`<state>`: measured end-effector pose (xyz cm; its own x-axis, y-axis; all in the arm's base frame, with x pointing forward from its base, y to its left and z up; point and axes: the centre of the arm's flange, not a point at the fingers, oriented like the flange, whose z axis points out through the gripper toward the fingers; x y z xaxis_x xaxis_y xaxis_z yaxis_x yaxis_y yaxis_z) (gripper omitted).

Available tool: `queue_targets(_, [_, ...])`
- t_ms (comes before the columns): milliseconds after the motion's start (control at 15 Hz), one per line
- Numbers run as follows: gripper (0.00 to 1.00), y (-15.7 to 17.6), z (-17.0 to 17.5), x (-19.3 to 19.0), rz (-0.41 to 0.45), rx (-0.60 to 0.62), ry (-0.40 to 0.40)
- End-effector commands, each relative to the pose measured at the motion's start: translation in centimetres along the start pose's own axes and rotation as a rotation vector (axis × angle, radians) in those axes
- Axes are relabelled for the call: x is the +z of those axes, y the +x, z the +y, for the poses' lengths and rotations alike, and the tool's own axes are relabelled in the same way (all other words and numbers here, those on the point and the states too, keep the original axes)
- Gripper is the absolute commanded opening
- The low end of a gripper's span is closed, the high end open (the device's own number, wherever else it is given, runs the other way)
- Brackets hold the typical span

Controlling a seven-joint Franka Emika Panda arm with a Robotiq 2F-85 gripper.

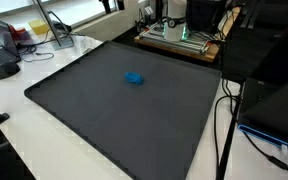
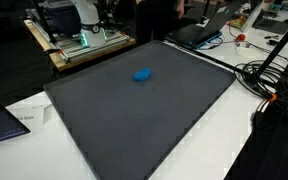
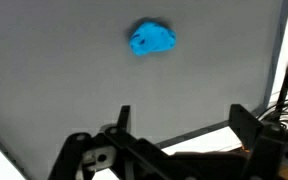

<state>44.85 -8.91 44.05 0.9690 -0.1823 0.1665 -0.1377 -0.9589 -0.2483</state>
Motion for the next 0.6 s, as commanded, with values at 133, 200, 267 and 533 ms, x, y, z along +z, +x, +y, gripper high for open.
queue_targets(133, [1.00,0.0,0.0,0.0,0.000,0.000,0.000])
queue_targets(200, [1.00,0.0,0.0,0.0,0.000,0.000,0.000])
queue_targets(267, [1.00,0.0,0.0,0.0,0.000,0.000,0.000])
queue_targets(533, [1.00,-0.6,-1.0,0.5,-0.057,-0.062,0.027])
